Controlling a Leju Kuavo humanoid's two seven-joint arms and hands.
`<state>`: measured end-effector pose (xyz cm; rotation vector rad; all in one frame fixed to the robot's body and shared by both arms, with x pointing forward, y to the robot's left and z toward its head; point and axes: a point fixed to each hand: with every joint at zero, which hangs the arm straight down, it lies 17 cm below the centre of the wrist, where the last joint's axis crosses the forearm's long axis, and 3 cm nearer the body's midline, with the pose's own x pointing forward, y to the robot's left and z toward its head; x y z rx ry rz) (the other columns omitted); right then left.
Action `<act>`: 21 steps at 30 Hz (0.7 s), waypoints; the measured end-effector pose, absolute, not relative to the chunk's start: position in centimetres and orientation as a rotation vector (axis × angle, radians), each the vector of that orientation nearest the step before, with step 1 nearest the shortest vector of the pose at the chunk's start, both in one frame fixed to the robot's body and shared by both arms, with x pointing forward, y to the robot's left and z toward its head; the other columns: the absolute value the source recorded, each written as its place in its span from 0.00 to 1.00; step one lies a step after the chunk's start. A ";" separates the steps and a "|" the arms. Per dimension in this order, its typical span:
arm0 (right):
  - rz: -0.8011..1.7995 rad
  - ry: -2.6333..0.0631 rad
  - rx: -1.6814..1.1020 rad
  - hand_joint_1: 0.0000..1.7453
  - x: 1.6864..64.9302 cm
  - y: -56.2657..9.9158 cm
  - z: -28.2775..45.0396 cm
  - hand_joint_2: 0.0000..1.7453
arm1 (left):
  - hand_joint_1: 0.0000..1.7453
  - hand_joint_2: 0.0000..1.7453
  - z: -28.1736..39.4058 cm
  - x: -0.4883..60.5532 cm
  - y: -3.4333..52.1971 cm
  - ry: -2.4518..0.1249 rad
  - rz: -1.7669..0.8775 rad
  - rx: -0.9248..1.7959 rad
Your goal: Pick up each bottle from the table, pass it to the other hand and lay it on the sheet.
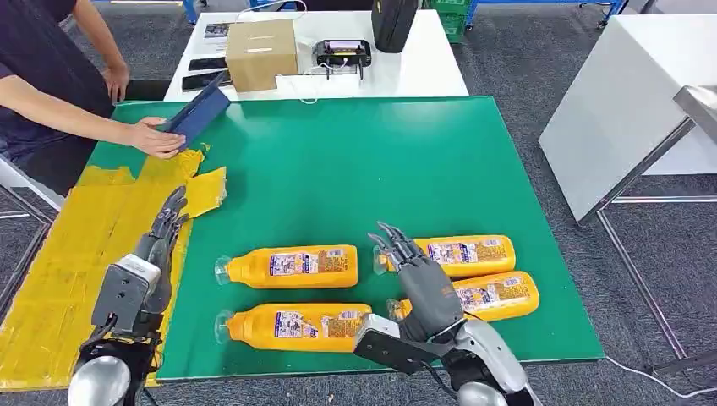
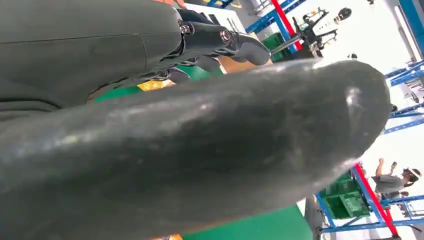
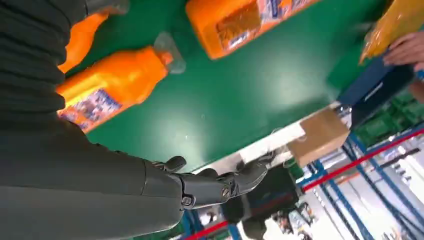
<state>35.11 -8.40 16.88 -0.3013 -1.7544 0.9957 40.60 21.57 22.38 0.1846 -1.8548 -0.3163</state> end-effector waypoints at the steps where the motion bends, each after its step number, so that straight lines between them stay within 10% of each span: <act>1: 1.008 -1.750 -0.281 0.00 35.0 -7.9 16.7 1.00 | 0.00 0.00 22.4 40.6 21.5 -1.855 -0.316 0.178; 21: 1.343 -1.529 -0.116 0.00 33.1 -1.9 9.0 1.00 | 0.00 0.00 22.3 41.8 18.8 -1.856 -0.328 0.078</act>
